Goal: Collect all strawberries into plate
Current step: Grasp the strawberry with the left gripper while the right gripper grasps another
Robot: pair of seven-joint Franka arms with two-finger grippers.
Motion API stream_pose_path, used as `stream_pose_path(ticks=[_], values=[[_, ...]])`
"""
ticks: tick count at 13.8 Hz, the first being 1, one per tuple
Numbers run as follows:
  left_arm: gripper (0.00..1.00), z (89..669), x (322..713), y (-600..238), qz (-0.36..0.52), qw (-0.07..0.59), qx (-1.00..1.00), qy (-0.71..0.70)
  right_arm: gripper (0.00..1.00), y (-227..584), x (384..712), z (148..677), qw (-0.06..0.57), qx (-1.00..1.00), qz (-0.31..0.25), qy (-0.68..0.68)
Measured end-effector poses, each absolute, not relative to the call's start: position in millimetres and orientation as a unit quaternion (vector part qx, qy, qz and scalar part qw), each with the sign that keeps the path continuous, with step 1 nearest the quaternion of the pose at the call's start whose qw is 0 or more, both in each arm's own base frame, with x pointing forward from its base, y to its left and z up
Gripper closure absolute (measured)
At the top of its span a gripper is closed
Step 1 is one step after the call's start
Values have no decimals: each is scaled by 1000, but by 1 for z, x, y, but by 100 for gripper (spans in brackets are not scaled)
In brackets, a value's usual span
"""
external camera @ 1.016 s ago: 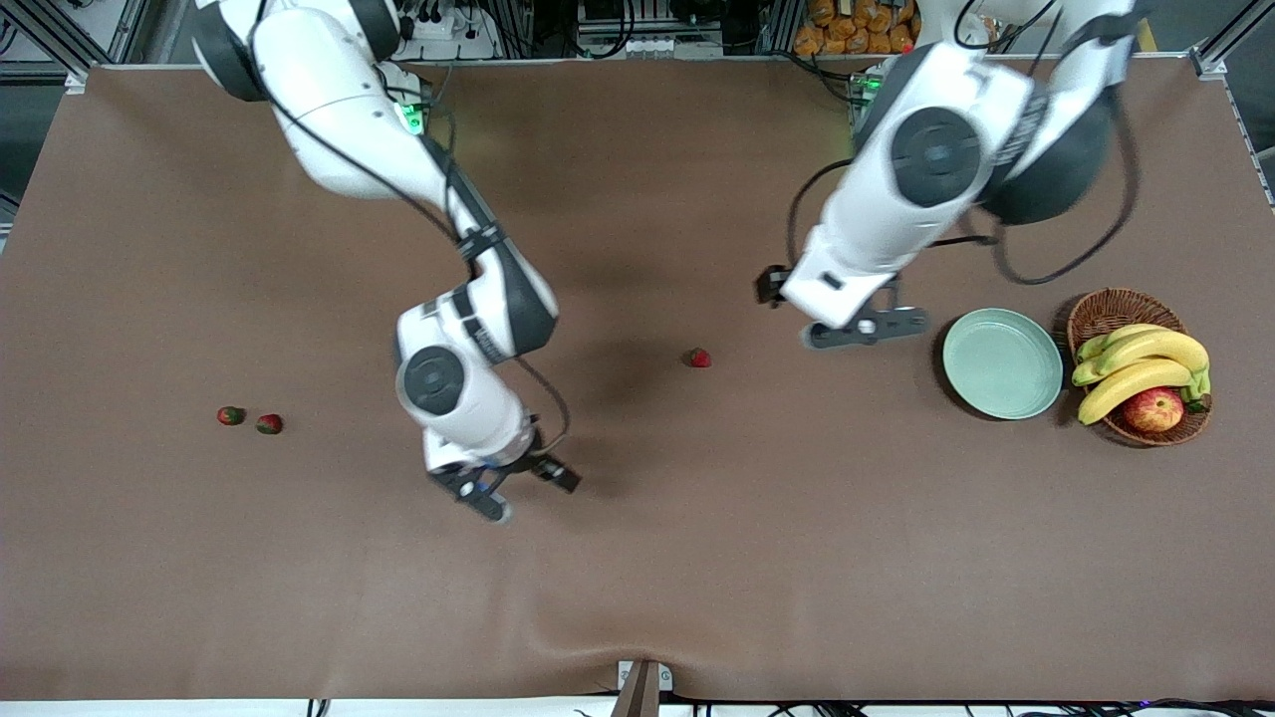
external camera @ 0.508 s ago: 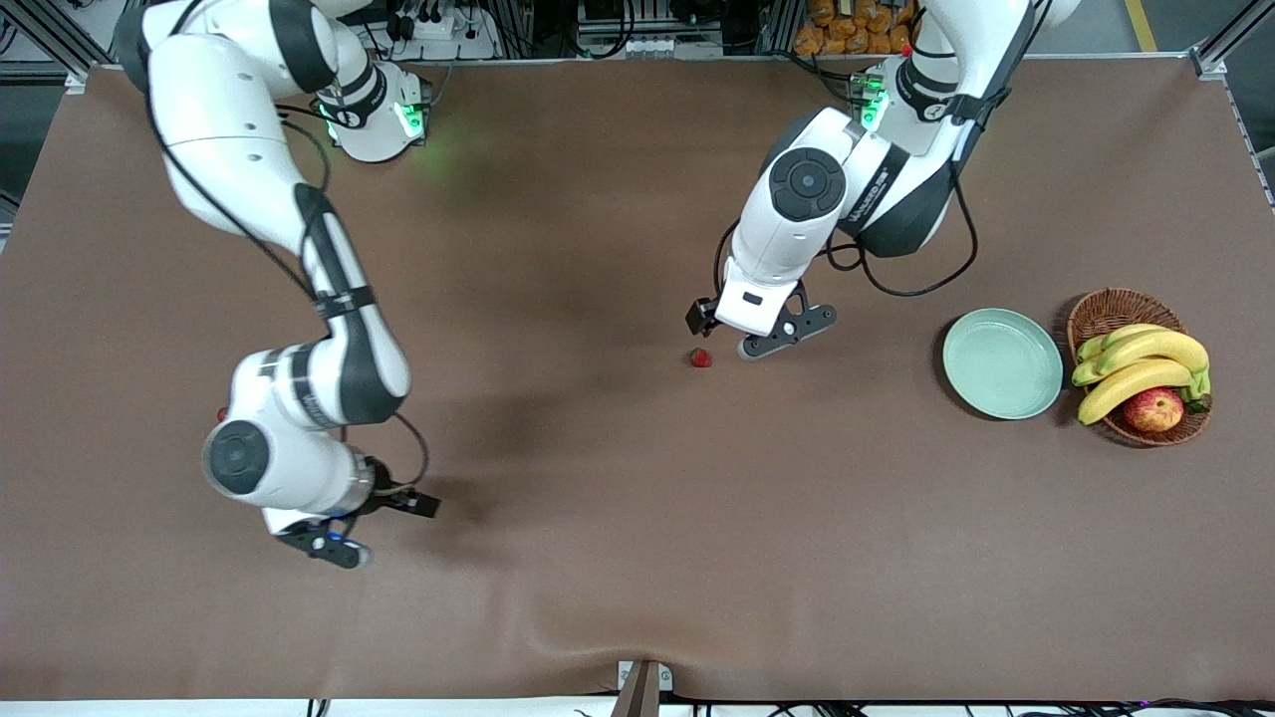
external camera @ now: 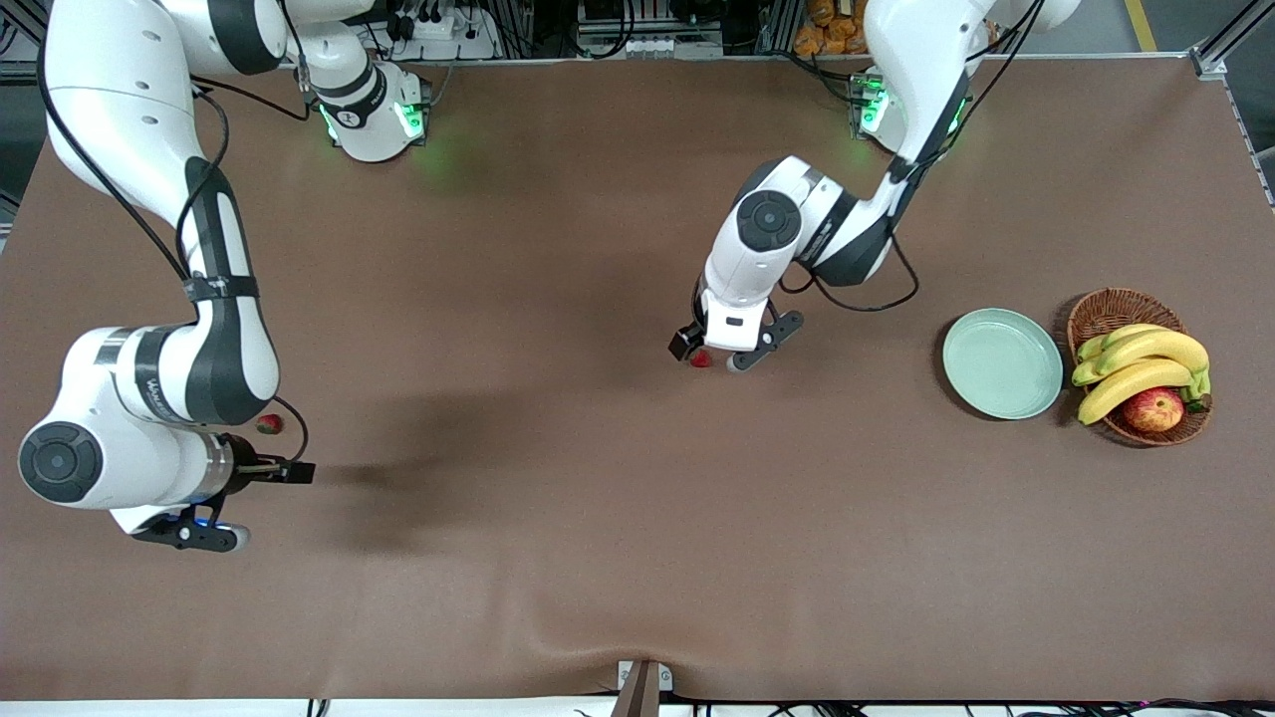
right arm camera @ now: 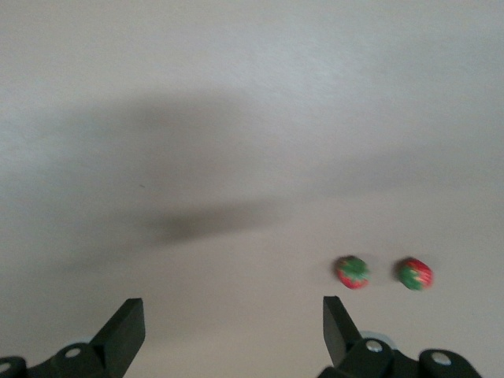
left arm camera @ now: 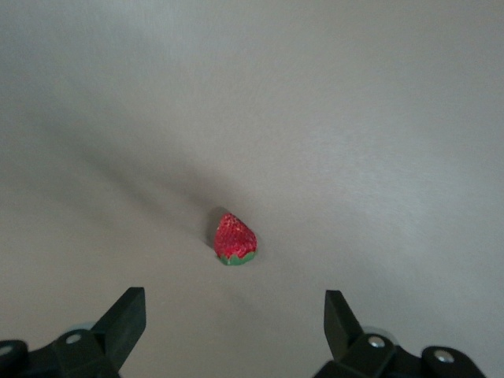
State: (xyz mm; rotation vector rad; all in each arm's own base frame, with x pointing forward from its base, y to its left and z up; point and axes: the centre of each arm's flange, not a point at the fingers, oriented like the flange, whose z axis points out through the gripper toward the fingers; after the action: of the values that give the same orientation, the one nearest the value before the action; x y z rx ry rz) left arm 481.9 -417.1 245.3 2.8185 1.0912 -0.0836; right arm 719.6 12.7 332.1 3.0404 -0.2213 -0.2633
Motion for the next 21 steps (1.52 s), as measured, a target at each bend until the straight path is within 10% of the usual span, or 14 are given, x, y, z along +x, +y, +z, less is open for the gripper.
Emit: stream_pose_path(ticks=[9,17,21], values=[[0,199,505,-426,-34,45,882,468,0,-76,664,238,32,996,-76,-23],[0,184,501,-424,-40,34,876,479,20,-79,638,198,30,996,-84,-14],[36,183,501,-424,-30,29,881,471,24,-79,630,188,30,996,-86,-14]])
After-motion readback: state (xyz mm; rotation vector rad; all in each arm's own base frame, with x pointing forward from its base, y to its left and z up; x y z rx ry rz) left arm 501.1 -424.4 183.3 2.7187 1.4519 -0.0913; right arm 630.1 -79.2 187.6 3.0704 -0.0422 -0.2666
